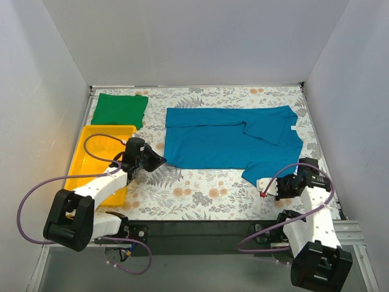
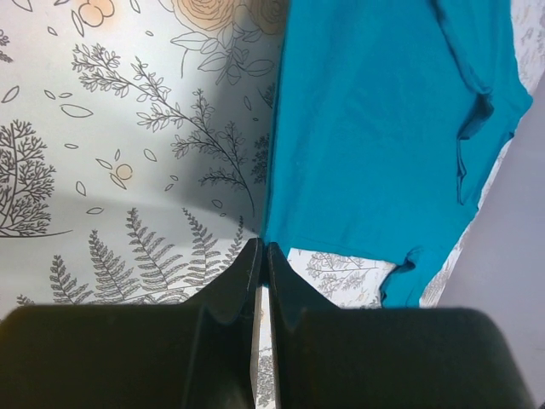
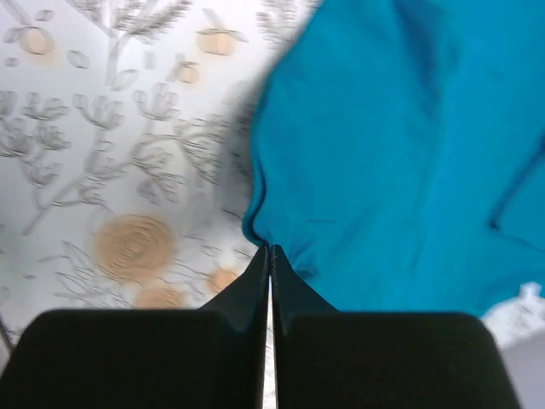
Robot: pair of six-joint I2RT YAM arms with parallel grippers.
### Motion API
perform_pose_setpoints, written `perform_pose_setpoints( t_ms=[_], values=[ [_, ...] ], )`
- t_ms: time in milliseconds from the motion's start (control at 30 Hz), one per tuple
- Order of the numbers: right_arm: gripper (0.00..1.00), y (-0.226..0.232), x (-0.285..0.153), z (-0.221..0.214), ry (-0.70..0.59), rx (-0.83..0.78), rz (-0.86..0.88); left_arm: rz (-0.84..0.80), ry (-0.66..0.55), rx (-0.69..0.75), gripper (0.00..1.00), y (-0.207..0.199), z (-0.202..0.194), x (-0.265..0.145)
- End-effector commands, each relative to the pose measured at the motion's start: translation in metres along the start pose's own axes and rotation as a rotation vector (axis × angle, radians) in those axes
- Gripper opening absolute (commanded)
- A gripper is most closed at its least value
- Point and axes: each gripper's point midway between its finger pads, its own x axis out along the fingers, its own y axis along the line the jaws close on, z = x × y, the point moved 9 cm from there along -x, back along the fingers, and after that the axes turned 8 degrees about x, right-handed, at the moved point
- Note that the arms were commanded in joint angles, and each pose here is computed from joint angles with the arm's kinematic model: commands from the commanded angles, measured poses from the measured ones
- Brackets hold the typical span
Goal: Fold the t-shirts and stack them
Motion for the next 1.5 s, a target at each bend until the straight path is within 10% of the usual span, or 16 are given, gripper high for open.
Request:
perform_pose_setpoints(
  t_ms=[0, 667, 1467],
  values=[
    [0.01, -0.014, -0.028, 0.017, -0.026, 0.066, -0.097, -0.035, -0.003, -0.009, 0.0, -0.005, 0.0, -0.008],
    [0.01, -0.082, -0.096, 0.034, -0.081, 0.365, -0.639, 0.09, 0.027, -0.056, 0.0, 0.018, -0.012, 0.003],
    [0.01, -0.118, -0.097, 0.014, -0.083, 0.508, -0.844, 0.105, -0.033, -0.07, 0.0, 0.003, 0.005, 0.005]
  ],
)
